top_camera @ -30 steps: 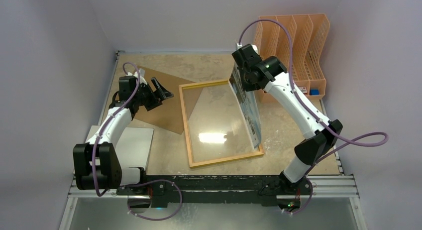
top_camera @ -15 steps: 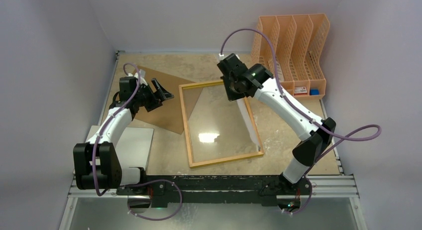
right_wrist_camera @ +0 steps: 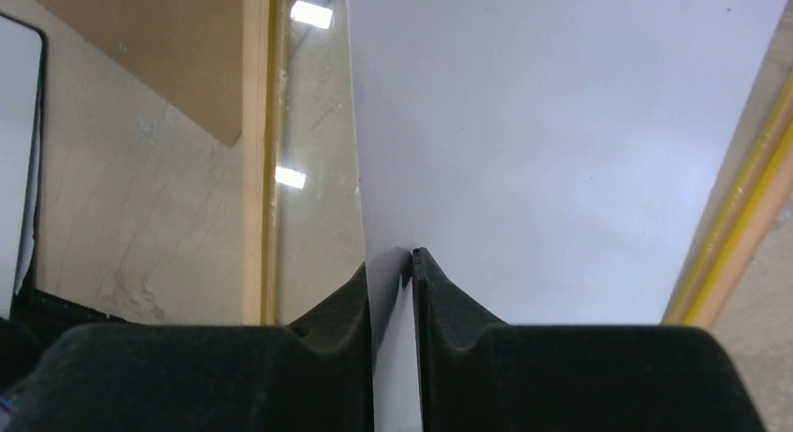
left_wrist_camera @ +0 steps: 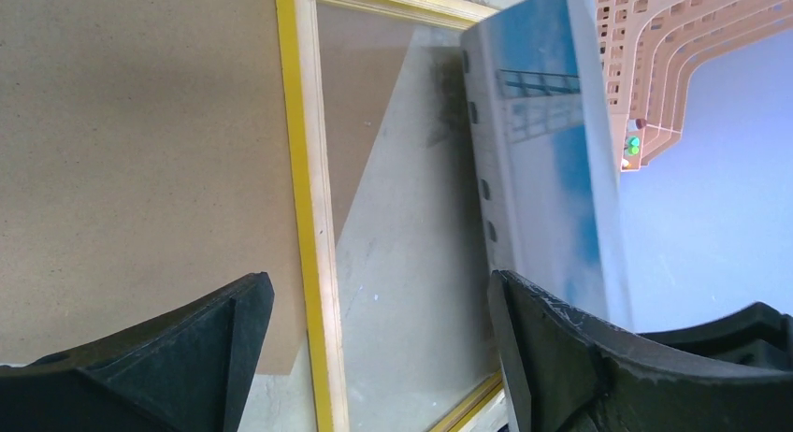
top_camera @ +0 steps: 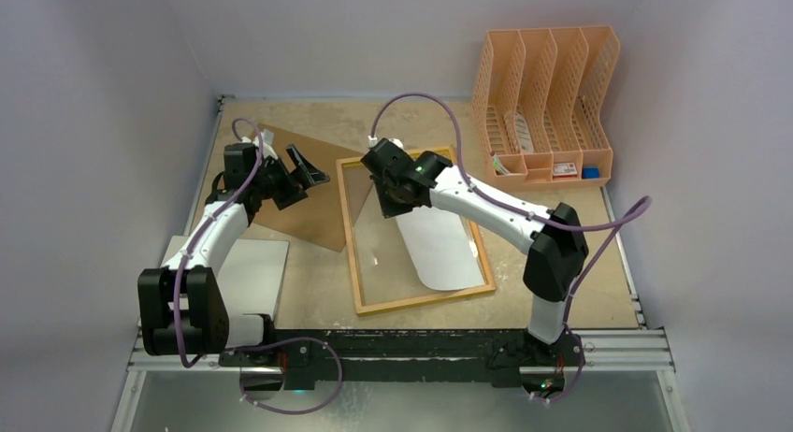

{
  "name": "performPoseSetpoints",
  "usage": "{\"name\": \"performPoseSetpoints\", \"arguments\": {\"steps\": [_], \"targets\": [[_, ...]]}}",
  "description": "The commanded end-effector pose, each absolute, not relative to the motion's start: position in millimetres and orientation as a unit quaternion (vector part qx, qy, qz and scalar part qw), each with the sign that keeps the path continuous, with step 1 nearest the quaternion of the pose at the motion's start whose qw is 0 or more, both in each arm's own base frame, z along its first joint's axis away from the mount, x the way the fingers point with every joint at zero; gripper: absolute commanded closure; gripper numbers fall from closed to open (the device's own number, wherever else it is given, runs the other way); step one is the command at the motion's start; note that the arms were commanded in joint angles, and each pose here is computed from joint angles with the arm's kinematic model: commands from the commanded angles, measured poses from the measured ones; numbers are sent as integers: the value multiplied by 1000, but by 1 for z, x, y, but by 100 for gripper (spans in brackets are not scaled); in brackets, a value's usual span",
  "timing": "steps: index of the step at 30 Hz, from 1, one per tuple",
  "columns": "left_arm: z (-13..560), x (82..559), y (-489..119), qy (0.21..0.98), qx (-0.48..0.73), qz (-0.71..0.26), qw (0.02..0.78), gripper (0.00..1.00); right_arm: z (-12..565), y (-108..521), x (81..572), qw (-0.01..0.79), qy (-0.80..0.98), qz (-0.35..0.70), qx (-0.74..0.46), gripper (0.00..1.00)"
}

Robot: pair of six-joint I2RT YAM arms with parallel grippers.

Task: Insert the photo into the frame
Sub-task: Turn over the photo from the photo frame.

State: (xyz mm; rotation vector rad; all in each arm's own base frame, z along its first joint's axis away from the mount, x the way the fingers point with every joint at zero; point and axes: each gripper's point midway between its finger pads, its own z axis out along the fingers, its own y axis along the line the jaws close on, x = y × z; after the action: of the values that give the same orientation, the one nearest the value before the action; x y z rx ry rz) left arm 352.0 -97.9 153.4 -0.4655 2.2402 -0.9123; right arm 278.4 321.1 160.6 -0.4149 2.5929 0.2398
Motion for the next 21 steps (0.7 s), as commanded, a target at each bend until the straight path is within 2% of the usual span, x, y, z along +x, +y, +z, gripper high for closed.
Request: {"name": "performPoseSetpoints", "arguments": {"steps": [1,9,18,21], "targets": [[155,356,-102,852,-174,-364,335,10,170,341,300,306,941,120,-77,82],[149,356,-103,855,-172,-363,329,10,153,331,297,303,947,106,-7,83],[143,356,-104,857,-174,-364,321,10,135,319,294,297,951,80,-18,83],[142,355,-104,858,-174,-364,318,11,131,323,296,293,952,78,-26,80]]}}
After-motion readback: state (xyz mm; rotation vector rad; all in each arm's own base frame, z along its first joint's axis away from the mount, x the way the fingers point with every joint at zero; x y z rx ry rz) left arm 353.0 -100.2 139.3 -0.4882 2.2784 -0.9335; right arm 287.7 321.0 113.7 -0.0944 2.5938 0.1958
